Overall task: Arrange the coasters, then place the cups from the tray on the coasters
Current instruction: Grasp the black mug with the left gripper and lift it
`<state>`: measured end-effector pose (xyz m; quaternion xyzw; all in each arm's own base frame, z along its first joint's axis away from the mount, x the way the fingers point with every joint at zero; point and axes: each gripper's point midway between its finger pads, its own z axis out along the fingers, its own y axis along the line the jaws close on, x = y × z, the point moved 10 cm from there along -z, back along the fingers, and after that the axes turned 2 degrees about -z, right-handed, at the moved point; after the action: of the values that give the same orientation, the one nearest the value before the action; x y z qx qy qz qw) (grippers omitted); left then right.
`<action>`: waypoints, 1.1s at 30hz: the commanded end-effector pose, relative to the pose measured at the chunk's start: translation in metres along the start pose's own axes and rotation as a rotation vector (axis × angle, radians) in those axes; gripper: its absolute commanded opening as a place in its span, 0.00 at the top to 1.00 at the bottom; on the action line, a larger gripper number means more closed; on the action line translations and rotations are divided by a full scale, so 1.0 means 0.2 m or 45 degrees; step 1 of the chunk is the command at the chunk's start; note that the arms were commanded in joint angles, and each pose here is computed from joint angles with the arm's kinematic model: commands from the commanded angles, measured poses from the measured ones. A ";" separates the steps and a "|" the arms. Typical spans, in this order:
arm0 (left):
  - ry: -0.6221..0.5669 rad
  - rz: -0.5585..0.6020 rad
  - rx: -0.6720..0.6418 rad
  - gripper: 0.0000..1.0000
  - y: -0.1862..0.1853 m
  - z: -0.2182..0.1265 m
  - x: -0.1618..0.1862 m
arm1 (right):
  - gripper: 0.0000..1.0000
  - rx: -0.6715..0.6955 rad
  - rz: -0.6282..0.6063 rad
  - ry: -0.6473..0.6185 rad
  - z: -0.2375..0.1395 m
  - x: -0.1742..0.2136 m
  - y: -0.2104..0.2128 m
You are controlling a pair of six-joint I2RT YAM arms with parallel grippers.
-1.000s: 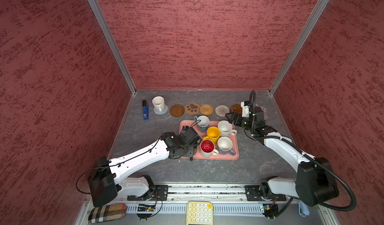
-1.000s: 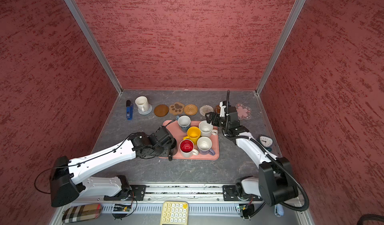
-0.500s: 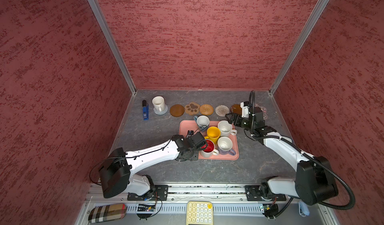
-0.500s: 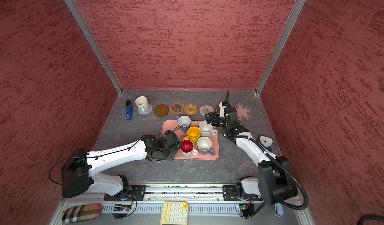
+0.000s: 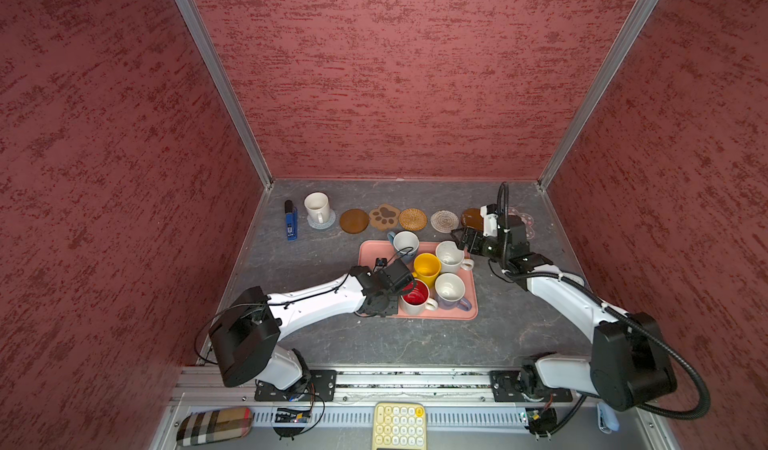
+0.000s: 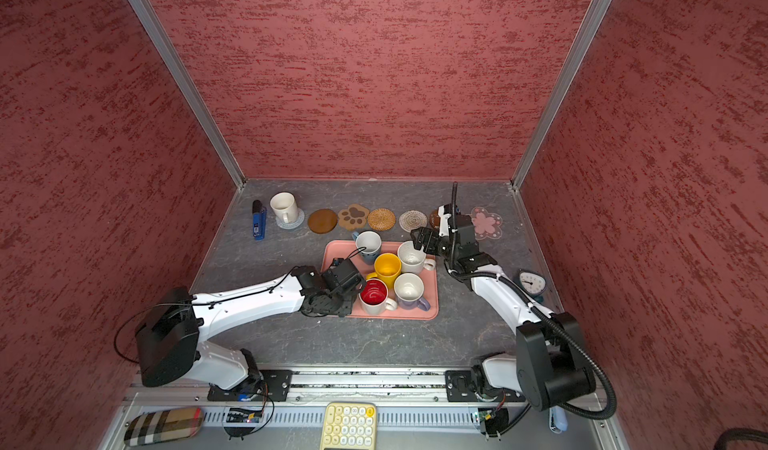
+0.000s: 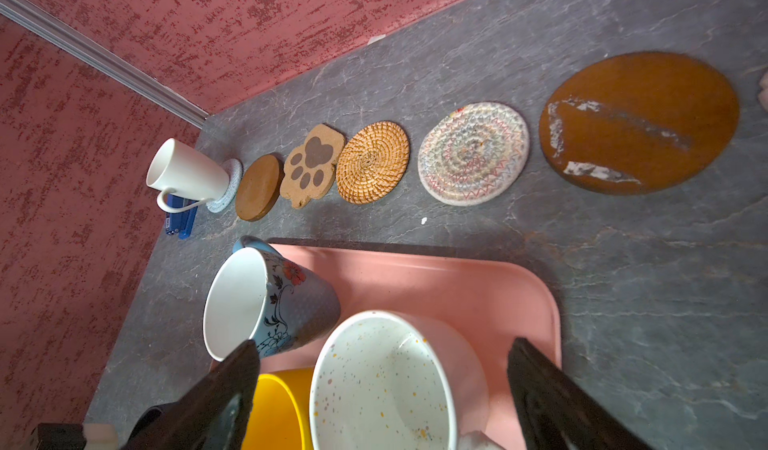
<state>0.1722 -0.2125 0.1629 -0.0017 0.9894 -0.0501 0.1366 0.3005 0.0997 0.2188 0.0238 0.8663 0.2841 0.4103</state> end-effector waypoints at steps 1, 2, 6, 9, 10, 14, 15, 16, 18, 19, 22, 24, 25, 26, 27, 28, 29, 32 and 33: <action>-0.023 -0.008 -0.009 0.72 0.01 0.04 -0.04 | 0.06 0.004 -0.043 -0.033 -0.03 -0.01 0.02; -0.024 -0.011 -0.010 0.73 0.01 0.04 -0.05 | 0.06 0.000 -0.041 -0.030 -0.02 0.00 0.02; -0.018 -0.012 -0.011 0.76 0.02 0.06 -0.09 | 0.06 -0.004 -0.040 -0.022 -0.01 0.00 0.01; -0.012 0.004 -0.017 0.81 0.02 0.07 -0.11 | 0.06 -0.005 -0.041 -0.017 0.01 0.00 0.01; -0.011 0.008 -0.020 0.82 0.02 0.08 -0.12 | 0.06 -0.006 -0.040 -0.014 0.01 0.00 0.01; -0.010 0.018 -0.013 0.87 0.00 0.08 -0.14 | 0.06 -0.010 -0.041 -0.012 0.02 0.00 0.01; -0.010 0.019 -0.010 0.88 0.00 0.08 -0.14 | 0.06 -0.012 -0.042 -0.013 0.02 0.00 0.01; -0.009 0.021 -0.008 0.89 0.00 0.08 -0.14 | 0.06 -0.014 -0.043 -0.015 0.02 -0.01 0.01; -0.011 0.024 -0.005 0.92 0.00 0.07 -0.14 | 0.06 -0.020 -0.039 -0.012 0.02 -0.01 0.01; -0.013 0.024 -0.006 0.94 0.00 0.07 -0.14 | 0.06 -0.023 -0.040 -0.011 0.02 -0.01 0.01; -0.019 0.024 -0.001 1.00 0.00 0.05 -0.14 | 0.06 -0.005 -0.043 -0.012 0.02 -0.01 0.01; -0.027 0.021 0.007 1.00 0.01 0.03 -0.14 | 0.06 0.006 -0.049 -0.012 0.01 -0.01 0.01; -0.032 0.020 0.013 1.00 0.01 0.02 -0.14 | 0.06 0.008 -0.050 -0.007 0.01 0.00 0.01; -0.039 0.019 0.018 1.00 0.01 0.01 -0.14 | 0.06 0.006 -0.053 -0.008 0.01 0.00 0.01; -0.046 0.018 0.021 1.00 0.01 -0.01 -0.14 | 0.06 0.004 -0.053 -0.008 0.00 0.00 0.01; -0.055 0.018 0.020 1.00 0.02 -0.03 -0.15 | 0.06 0.000 -0.054 -0.010 0.00 0.00 0.01; -0.064 0.020 0.020 1.00 0.02 -0.05 -0.15 | 0.06 -0.004 -0.053 -0.012 -0.01 0.00 0.02; -0.105 0.023 0.015 1.00 0.04 -0.13 -0.16 | 0.06 -0.015 -0.055 -0.017 -0.02 -0.01 0.03; -0.117 0.025 0.015 1.00 0.05 -0.16 -0.16 | 0.06 -0.015 -0.053 -0.016 -0.03 -0.01 0.03</action>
<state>0.1906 -0.2003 0.1674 0.0070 0.9903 -0.0329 0.1347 0.3013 0.0999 0.2162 0.0172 0.8686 0.2798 0.4085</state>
